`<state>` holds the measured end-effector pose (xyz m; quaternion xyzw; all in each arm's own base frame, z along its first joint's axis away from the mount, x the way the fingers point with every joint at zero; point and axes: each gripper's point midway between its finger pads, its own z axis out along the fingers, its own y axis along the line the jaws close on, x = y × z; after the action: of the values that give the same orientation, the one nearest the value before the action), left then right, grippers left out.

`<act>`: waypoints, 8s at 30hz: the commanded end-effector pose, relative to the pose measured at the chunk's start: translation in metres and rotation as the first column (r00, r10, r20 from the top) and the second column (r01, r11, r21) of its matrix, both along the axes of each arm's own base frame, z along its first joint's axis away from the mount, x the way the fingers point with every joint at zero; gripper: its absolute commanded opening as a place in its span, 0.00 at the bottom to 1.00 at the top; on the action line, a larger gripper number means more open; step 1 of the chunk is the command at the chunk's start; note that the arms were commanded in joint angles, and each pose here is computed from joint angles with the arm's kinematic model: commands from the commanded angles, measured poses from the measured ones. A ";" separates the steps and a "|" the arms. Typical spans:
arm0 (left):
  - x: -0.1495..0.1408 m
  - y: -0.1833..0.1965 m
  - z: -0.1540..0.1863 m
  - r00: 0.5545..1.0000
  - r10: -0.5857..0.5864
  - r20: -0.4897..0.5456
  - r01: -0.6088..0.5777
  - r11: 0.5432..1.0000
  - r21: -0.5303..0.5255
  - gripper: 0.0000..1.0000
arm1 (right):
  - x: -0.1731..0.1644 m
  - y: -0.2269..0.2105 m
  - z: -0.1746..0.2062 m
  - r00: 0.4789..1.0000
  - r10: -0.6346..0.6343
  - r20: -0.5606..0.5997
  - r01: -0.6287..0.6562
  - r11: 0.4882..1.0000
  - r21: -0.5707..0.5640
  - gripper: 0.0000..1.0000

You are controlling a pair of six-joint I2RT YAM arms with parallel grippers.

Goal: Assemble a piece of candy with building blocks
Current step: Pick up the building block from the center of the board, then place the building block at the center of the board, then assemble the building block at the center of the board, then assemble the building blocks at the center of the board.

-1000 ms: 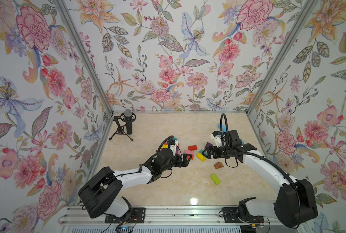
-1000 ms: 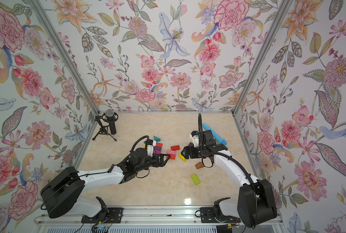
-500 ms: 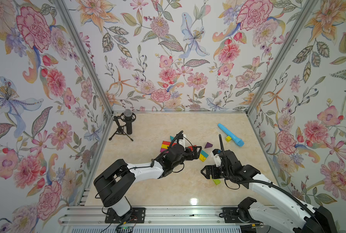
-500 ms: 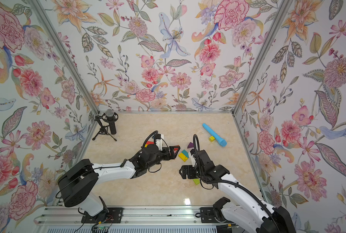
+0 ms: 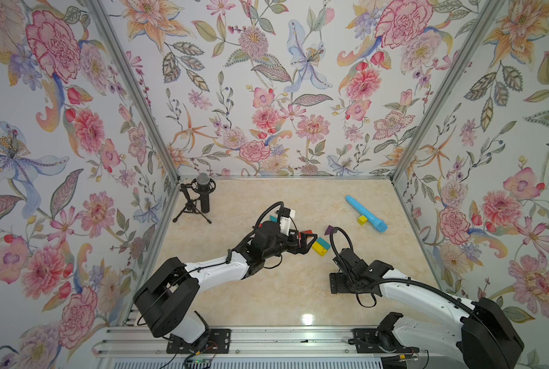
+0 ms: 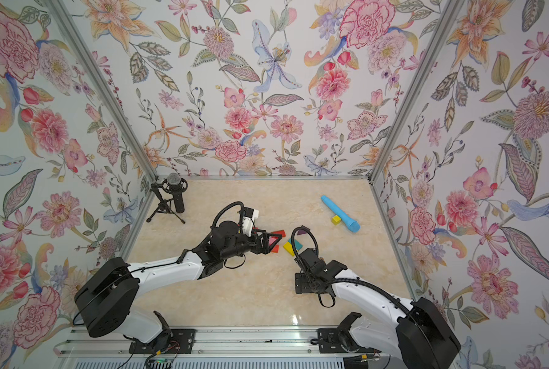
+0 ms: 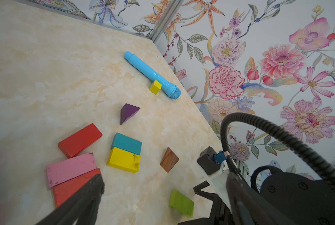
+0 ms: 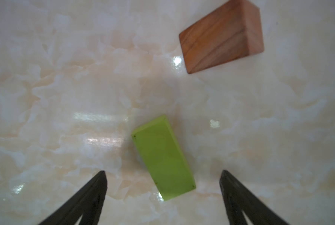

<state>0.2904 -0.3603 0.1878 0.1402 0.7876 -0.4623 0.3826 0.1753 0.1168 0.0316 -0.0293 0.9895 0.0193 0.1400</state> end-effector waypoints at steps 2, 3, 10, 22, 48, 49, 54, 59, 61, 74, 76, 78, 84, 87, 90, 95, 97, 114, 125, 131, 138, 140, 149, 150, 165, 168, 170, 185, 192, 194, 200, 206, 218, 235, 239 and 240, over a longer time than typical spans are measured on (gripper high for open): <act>-0.012 0.001 -0.001 0.997 -0.080 0.016 0.080 0.997 -0.014 0.99 | 0.007 -0.005 0.003 1.000 -0.009 -0.017 0.008 0.999 -0.048 0.82; -0.012 0.001 -0.001 0.996 -0.084 0.017 0.084 0.996 -0.018 0.99 | 0.007 -0.002 0.002 0.999 -0.002 -0.033 0.000 0.999 -0.039 0.79; -0.008 0.006 0.002 0.996 -0.082 0.015 0.083 0.996 -0.039 0.99 | 0.006 0.007 -0.006 0.994 0.051 -0.094 -0.056 0.997 -0.054 0.53; -0.003 0.027 0.002 1.000 -0.027 0.005 0.027 0.999 -0.039 0.99 | 0.007 0.033 -0.021 0.986 0.124 -0.116 -0.127 0.992 -0.024 0.36; 0.008 0.074 -0.008 0.995 0.102 -0.001 -0.102 0.993 0.053 0.99 | 0.103 0.085 -0.014 0.925 0.370 -0.085 -0.378 0.917 -0.128 0.32; 0.008 0.074 -0.008 0.995 0.102 -0.001 -0.102 0.994 0.051 0.99 | 0.105 0.085 -0.012 0.924 0.373 -0.079 -0.381 0.915 -0.131 0.34; 0.008 0.073 -0.003 0.995 0.101 0.007 -0.101 0.994 0.042 0.99 | 0.111 0.090 0.001 0.916 0.398 -0.048 -0.401 0.907 -0.131 0.44; 0.007 0.074 -0.002 0.995 0.100 0.009 -0.100 0.994 0.038 0.99 | 0.112 0.099 0.020 0.911 0.413 0.003 -0.410 0.906 -0.107 0.51; 0.006 0.076 -0.002 0.995 0.103 0.009 -0.103 0.994 0.041 0.99 | 0.106 0.100 0.031 0.914 0.406 0.017 -0.403 0.910 -0.097 0.52; 0.005 0.079 -0.001 0.994 0.111 0.019 -0.111 0.993 0.046 0.99 | 0.068 0.127 0.015 0.936 0.353 -0.008 -0.349 0.929 0.121 0.54; 0.005 0.081 -0.003 0.993 0.118 0.021 -0.119 0.991 0.060 0.99 | 0.071 0.129 0.005 0.935 0.354 -0.027 -0.349 0.929 0.127 0.54; 0.006 0.082 -0.004 0.992 0.123 0.019 -0.124 0.990 0.065 0.99 | 0.075 0.129 -0.003 0.933 0.359 -0.041 -0.352 0.929 0.114 0.54; 0.008 0.082 -0.006 0.992 0.126 0.014 -0.127 0.990 0.066 0.99 | 0.079 0.122 -0.020 0.932 0.353 -0.084 -0.346 0.934 0.086 0.53; 0.010 0.081 -0.006 0.992 0.128 0.012 -0.128 0.989 0.067 0.99 | 0.081 0.112 -0.023 0.941 0.328 -0.090 -0.322 0.944 0.069 0.52; 0.011 0.080 -0.008 0.992 0.125 0.007 -0.125 0.990 0.064 0.99 | 0.083 0.100 -0.023 0.949 0.300 -0.095 -0.296 0.954 0.057 0.52; 0.012 0.077 -0.009 0.993 0.120 0.003 -0.120 0.991 0.056 0.99 | 0.091 0.093 -0.017 0.955 0.289 -0.075 -0.285 0.957 0.057 0.52; 0.012 0.077 -0.008 0.993 0.120 0.005 -0.120 0.991 0.055 0.99 | 0.093 0.095 -0.016 0.951 0.299 -0.074 -0.295 0.954 0.060 0.52; 0.013 0.074 -0.006 0.987 0.157 -0.018 -0.156 0.987 0.025 0.99 | 0.120 0.101 0.015 0.955 0.296 0.006 -0.294 0.946 0.135 0.53; 0.017 0.039 -0.019 0.916 0.372 -0.153 -0.389 0.914 -0.110 0.99 | 0.145 0.053 0.090 0.969 0.103 0.223 -0.181 0.913 0.365 0.93; 0.031 0.015 -0.041 0.869 0.436 -0.232 -0.475 0.868 -0.145 0.99 | 0.151 0.032 0.114 0.953 0.036 0.300 -0.169 0.886 0.431 1.00; 0.053 0.007 -0.056 0.816 0.519 -0.254 -0.564 0.811 -0.157 0.99 | 0.141 0.030 0.117 0.948 0.015 0.317 -0.181 0.846 0.502 1.00; 0.058 0.003 -0.058 0.813 0.523 -0.256 -0.570 0.804 -0.169 0.99 | 0.137 0.033 0.117 0.949 0.022 0.313 -0.189 0.836 0.515 1.00; 0.071 0.006 -0.073 0.758 0.612 -0.227 -0.648 0.745 -0.157 0.99 | 0.131 0.032 0.127 0.936 0.029 0.352 -0.224 0.820 0.526 1.00; 0.072 0.005 -0.074 0.756 0.615 -0.224 -0.650 0.744 -0.154 0.99 | 0.130 0.032 0.127 0.934 0.032 0.356 -0.228 0.819 0.526 1.00; 0.078 0.002 -0.097 0.710 0.660 -0.247 -0.700 0.699 -0.148 0.99 | 0.123 0.028 0.139 0.916 -0.004 0.400 -0.252 0.771 0.585 1.00; 0.079 -0.001 -0.102 0.711 0.658 -0.248 -0.698 0.702 -0.138 0.99 | 0.124 0.027 0.137 0.917 -0.008 0.398 -0.248 0.769 0.588 1.00; 0.079 -0.001 -0.107 0.707 0.662 -0.251 -0.702 0.700 -0.132 0.99 | 0.124 0.025 0.136 0.918 -0.014 0.397 -0.245 0.766 0.594 1.00; 0.086 -0.010 -0.125 0.704 0.660 -0.262 -0.703 0.700 -0.125 0.99 | 0.126 0.017 0.132 0.919 -0.028 0.393 -0.235 0.760 0.606 1.00; 0.090 -0.020 -0.133 0.709 0.650 -0.274 -0.696 0.707 -0.124 0.99 | 0.128 0.014 0.131 0.919 -0.033 0.392 -0.232 0.759 0.608 1.00; 0.091 -0.022 -0.134 0.709 0.649 -0.277 -0.696 0.707 -0.124 0.99 | 0.128 0.013 0.130 0.920 -0.033 0.391 -0.232 0.758 0.610 1.00; 0.090 -0.028 -0.135 0.713 0.642 -0.283 -0.691 0.712 -0.124 0.99 | 0.130 0.011 0.130 0.919 -0.037 0.392 -0.230 0.757 0.612 1.00; 0.089 -0.040 -0.141 0.726 0.622 -0.294 -0.675 0.728 -0.125 0.99 | 0.130 0.010 0.129 0.920 -0.039 0.391 -0.229 0.754 0.616 1.00; 0.091 -0.054 -0.139 0.751 0.593 -0.291 -0.645 0.753 -0.130 0.99 | 0.130 0.006 0.126 0.921 -0.048 0.386 -0.221 0.753 0.620 1.00; 0.105 -0.057 -0.110 0.800 0.564 -0.203 -0.585 0.809 -0.057 0.99 | 0.130 0.000 0.125 0.921 -0.066 0.384 -0.205 0.757 0.621 1.00; 0.122 -0.055 -0.102 0.845 0.503 -0.181 -0.508 0.861 0.019 0.99 | 0.130 -0.004 0.125 0.917 -0.075 0.392 -0.197 0.768 0.610 1.00; 0.126 -0.052 -0.100 0.852 0.495 -0.169 -0.495 0.868 0.046 0.99 | 0.130 -0.005 0.124 0.916 -0.077 0.392 -0.195 0.770 0.608 1.00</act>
<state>0.4025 -0.4195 0.0635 -0.1546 0.8096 -0.3757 0.4237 0.3060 0.1151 0.1579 -0.0107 0.8738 0.3579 0.3291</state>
